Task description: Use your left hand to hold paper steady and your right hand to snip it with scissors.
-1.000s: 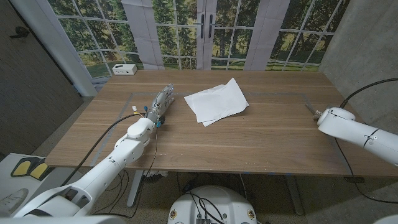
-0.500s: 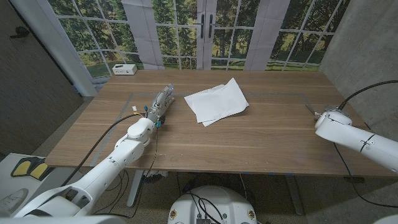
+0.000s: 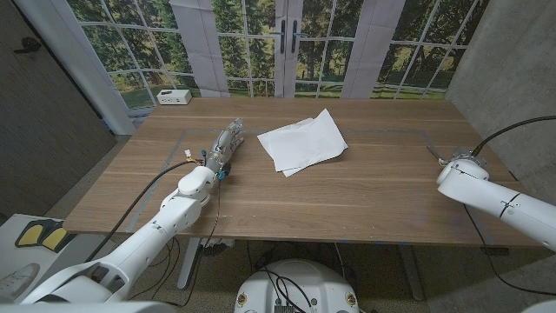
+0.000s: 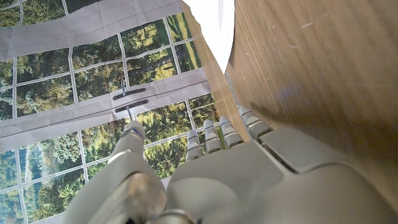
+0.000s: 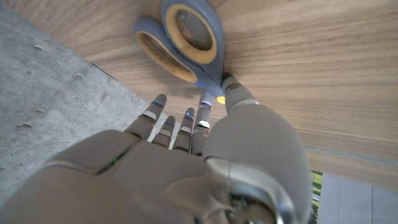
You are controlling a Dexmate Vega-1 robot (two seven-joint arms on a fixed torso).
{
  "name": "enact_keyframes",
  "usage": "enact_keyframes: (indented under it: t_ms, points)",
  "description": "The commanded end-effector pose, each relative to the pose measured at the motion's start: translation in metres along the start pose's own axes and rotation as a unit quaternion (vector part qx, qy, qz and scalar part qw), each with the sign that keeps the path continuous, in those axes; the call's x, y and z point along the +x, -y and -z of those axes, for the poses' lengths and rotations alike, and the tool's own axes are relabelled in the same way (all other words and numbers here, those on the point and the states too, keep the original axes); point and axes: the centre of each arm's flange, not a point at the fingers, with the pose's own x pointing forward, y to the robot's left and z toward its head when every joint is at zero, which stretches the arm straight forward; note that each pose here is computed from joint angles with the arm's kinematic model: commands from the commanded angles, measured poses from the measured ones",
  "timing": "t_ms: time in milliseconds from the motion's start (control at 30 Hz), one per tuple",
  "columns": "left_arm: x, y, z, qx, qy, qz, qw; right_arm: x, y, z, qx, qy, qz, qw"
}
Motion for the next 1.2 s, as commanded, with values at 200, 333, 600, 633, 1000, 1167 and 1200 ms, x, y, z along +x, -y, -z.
enact_keyframes:
  t_ms: [200,333,600,633,1000,1167,1200]
  points:
    - [-0.003,0.000,0.001,-0.001,0.000,-0.003,1.000,0.002,-0.015,-0.003,0.016,-0.009,0.018,0.9997]
    - [-0.004,0.000,0.001,-0.001,0.000,-0.004,1.000,0.000,-0.017,-0.003,0.022,-0.009,0.026,0.9994]
    - [-0.001,0.001,0.001,-0.002,0.001,0.000,1.000,-0.006,-0.018,-0.003,0.031,-0.005,0.044,0.9985]
    - [-0.001,0.001,0.001,-0.002,0.001,0.000,1.000,-0.007,-0.018,-0.003,0.033,-0.005,0.045,0.9984]
    - [0.000,0.002,0.002,-0.004,0.002,0.003,1.000,-0.016,-0.009,0.002,0.057,0.013,0.077,0.9954]
    - [-0.001,0.001,0.002,-0.004,0.002,0.001,1.000,-0.020,0.000,0.002,0.067,0.021,0.092,0.9933]
    - [-0.002,0.001,0.002,-0.004,0.002,0.001,1.000,-0.021,0.002,0.002,0.069,0.022,0.095,0.9928]
